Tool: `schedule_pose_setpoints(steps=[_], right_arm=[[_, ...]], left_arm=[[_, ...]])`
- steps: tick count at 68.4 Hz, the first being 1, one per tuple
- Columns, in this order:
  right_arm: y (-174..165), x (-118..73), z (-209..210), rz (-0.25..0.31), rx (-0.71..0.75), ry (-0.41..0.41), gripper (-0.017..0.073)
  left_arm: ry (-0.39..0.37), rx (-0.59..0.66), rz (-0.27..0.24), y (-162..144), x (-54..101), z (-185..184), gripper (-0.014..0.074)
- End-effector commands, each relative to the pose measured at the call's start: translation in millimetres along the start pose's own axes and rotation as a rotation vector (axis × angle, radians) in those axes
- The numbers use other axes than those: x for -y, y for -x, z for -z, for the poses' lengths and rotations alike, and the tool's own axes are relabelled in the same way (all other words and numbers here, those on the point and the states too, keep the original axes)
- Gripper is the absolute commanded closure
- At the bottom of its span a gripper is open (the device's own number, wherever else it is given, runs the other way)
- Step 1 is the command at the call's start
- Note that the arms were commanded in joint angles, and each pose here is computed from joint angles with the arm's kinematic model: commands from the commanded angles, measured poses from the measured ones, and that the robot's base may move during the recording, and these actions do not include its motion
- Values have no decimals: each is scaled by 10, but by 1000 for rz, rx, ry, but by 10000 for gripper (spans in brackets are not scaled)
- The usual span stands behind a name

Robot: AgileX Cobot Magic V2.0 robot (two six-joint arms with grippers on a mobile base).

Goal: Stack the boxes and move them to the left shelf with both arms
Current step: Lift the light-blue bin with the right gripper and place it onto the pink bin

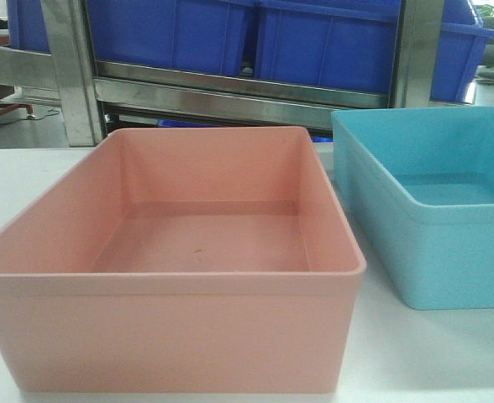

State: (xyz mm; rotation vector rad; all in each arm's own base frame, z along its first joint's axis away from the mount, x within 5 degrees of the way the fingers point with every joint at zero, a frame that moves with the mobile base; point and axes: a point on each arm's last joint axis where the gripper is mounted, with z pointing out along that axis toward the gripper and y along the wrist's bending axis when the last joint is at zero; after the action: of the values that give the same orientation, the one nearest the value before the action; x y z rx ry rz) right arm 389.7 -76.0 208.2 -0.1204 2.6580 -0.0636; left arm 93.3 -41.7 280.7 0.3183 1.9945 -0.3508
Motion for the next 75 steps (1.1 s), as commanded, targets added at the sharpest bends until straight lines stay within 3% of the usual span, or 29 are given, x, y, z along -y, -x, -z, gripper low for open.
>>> schedule_pose_setpoints(steps=[1, 19, 34, 41, 51, 63, 75], right_arm=[[194, 49, 467, 4, 152, -53, 503], [210, -7, 1185, -53, 279, -75, 503], [67, -166, 1853, -139, 351, -10, 503], [-28, -271, 2130, -219, 377, 62, 503], [-130, -453, 2459, -359, 425, 225, 503], [-161, -697, 2678, -434, 464, 371, 503], [-119, -1055, 2722, -455, 447, 495, 503]], left_arm=[[-12, 96, 5, 147, 19, 36, 603], [-12, 96, 5, 147, 19, 36, 603], [-12, 96, 5, 147, 19, 36, 602], [-12, 96, 5, 147, 19, 36, 602], [-12, 96, 5, 147, 19, 36, 602], [-12, 96, 5, 147, 19, 36, 603], [-12, 96, 5, 147, 19, 36, 602]])
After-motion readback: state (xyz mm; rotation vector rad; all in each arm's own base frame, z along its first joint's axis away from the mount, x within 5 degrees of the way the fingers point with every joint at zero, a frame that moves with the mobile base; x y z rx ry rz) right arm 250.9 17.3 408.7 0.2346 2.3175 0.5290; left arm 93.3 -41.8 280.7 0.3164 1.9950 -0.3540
